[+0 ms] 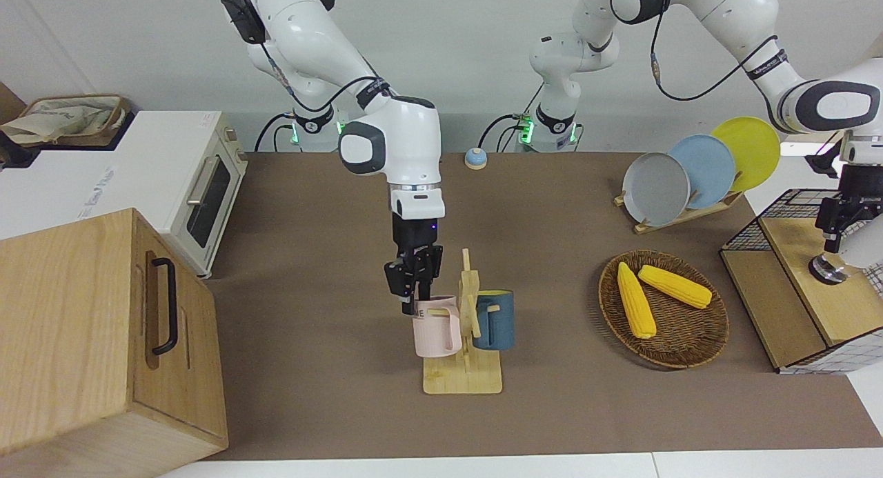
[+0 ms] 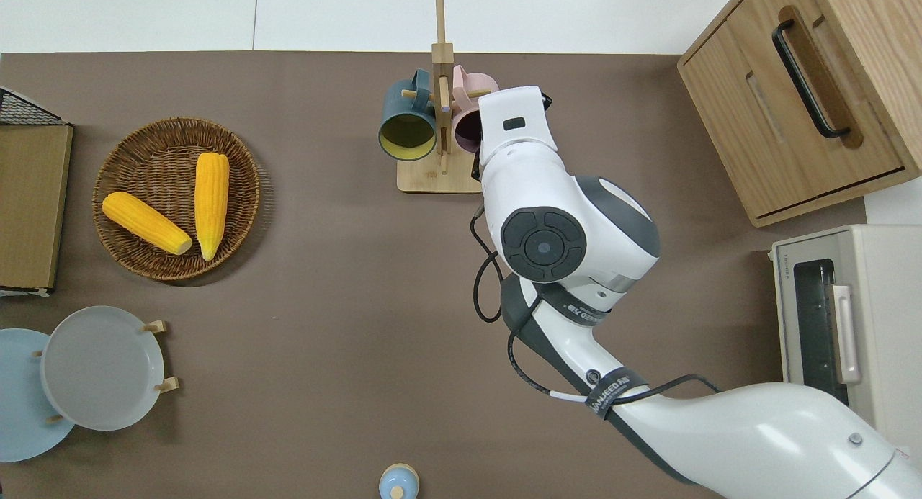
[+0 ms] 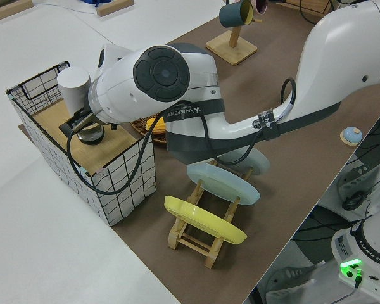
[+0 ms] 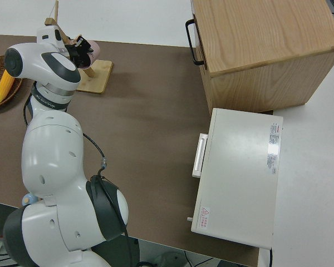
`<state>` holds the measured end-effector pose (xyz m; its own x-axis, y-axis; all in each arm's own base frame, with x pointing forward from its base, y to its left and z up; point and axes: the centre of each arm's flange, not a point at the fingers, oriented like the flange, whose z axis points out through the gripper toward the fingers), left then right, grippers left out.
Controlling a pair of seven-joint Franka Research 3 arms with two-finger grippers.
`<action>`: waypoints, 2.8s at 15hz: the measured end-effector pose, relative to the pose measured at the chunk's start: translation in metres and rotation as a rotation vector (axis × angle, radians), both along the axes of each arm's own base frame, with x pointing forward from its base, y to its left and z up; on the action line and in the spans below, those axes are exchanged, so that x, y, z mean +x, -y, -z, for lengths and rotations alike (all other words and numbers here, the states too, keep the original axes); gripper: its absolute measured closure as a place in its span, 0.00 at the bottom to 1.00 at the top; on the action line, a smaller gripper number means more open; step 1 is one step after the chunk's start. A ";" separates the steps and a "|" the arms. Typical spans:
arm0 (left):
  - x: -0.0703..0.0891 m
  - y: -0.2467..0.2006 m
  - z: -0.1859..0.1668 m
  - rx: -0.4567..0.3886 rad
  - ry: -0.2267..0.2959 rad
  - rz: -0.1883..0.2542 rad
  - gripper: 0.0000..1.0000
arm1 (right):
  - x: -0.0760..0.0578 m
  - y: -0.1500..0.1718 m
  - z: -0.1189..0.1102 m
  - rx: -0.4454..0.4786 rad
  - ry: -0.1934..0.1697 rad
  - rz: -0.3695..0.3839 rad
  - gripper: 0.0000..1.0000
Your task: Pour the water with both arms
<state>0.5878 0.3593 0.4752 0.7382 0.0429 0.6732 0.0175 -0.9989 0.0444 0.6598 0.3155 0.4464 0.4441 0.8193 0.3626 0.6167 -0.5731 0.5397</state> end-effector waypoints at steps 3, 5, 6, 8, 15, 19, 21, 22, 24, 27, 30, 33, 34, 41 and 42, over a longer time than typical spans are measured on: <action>0.000 -0.001 0.000 -0.001 0.002 -0.002 0.00 | 0.002 0.000 -0.004 0.006 0.008 0.002 0.63; 0.000 -0.001 0.000 -0.001 0.002 -0.002 0.00 | 0.004 0.001 -0.005 0.008 0.010 0.004 0.63; 0.000 -0.001 0.000 -0.001 0.003 -0.003 0.01 | 0.005 0.001 -0.004 0.008 0.010 0.005 0.63; 0.000 -0.001 0.000 -0.002 0.003 -0.003 0.02 | 0.007 0.002 -0.001 0.008 0.007 0.007 0.63; -0.001 -0.001 0.000 -0.002 0.005 -0.005 0.21 | 0.012 0.002 0.005 0.016 0.003 0.008 0.79; -0.001 -0.001 0.000 -0.002 0.005 -0.005 0.28 | 0.013 0.001 0.005 0.018 0.003 0.007 0.82; -0.001 -0.002 -0.001 0.000 0.007 -0.006 0.36 | 0.013 0.001 0.005 0.019 0.004 0.007 0.84; -0.001 -0.002 -0.001 0.001 0.007 -0.006 0.36 | 0.013 0.001 0.005 0.019 0.004 0.007 0.85; -0.001 -0.002 -0.001 0.001 0.007 -0.006 0.36 | 0.013 0.001 0.004 0.019 0.005 0.007 0.86; -0.001 -0.002 -0.001 0.001 0.007 -0.006 0.36 | 0.015 0.002 0.000 0.023 0.016 0.010 0.93; -0.001 -0.002 -0.001 0.001 0.007 -0.005 0.36 | 0.015 0.002 0.000 0.024 0.016 0.010 0.95; -0.001 -0.002 -0.001 0.002 0.007 -0.004 0.36 | 0.016 0.002 0.000 0.025 0.016 0.010 0.95; -0.001 -0.002 -0.001 0.002 0.007 -0.004 0.36 | 0.016 0.002 0.000 0.025 0.016 0.010 0.95; -0.001 -0.002 -0.001 0.003 0.007 -0.004 0.36 | 0.018 0.005 0.001 0.026 0.017 0.015 0.95; -0.001 -0.002 -0.001 0.003 0.007 -0.004 0.36 | 0.018 0.005 0.001 0.026 0.017 0.015 0.95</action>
